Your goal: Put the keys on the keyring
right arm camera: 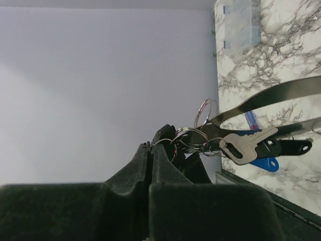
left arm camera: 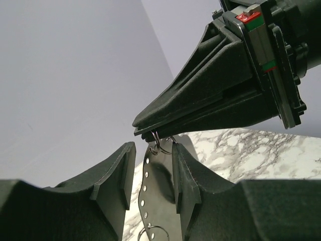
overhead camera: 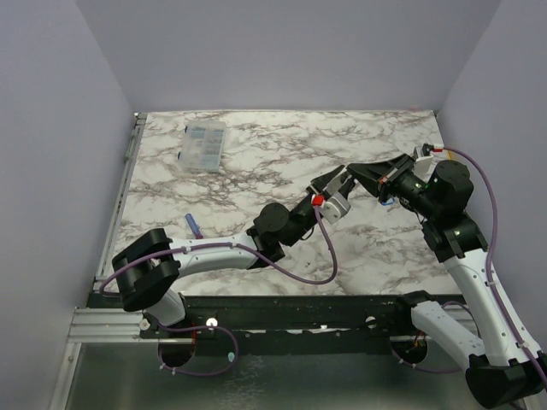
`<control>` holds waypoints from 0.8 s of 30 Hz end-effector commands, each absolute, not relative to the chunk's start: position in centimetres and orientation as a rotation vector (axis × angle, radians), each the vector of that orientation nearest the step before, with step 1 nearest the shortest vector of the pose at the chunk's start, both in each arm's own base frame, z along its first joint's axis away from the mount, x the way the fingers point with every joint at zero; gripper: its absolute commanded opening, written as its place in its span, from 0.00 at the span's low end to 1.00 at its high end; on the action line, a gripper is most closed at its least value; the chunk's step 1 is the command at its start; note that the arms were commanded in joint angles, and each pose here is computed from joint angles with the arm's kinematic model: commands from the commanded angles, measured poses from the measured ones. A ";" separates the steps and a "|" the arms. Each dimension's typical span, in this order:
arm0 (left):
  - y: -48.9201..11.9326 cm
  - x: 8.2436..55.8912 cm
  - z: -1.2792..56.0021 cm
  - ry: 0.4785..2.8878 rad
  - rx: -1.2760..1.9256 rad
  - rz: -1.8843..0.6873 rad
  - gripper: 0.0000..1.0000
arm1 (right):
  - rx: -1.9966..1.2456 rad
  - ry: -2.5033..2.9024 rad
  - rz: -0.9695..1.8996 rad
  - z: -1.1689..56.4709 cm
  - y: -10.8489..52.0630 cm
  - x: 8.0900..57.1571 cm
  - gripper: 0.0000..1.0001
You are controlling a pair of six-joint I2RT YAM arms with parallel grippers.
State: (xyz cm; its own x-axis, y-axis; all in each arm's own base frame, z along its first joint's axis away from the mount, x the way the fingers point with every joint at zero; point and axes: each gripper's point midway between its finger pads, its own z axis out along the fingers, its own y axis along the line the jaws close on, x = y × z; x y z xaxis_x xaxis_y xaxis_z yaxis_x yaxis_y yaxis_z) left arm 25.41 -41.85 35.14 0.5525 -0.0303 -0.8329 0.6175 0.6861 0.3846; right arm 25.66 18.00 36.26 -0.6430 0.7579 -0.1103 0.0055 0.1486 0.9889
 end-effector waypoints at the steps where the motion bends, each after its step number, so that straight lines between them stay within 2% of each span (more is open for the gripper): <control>1: -42.7 25.2 36.0 0.892 0.730 -0.466 0.40 | 0.633 1.756 1.594 38.7 18.3 24.6 0.01; 8: -42.6 25.6 35.7 0.901 0.730 -0.438 0.19 | 0.628 1.753 1.596 38.8 18.3 24.5 0.01; 14: -42.5 26.0 35.3 0.921 0.718 -0.420 0.18 | 0.617 1.748 1.602 39.2 18.3 24.4 0.01; 17: -42.4 26.2 35.2 0.930 0.711 -0.414 0.26 | 0.611 1.745 1.601 39.5 18.3 24.3 0.01; 20: -42.3 26.4 35.1 0.942 0.699 -0.407 0.25 | 0.611 1.747 1.601 39.5 18.4 24.3 0.01; 21: -42.3 26.6 35.1 0.948 0.691 -0.407 0.20 | 0.613 1.748 1.602 39.4 18.4 24.3 0.01; 23: -42.2 26.7 35.1 0.954 0.683 -0.407 0.04 | 0.612 1.751 1.603 39.4 18.4 24.3 0.01; 24: -42.1 26.8 35.2 0.957 0.675 -0.408 0.00 | 0.612 1.749 1.603 39.5 18.4 24.3 0.01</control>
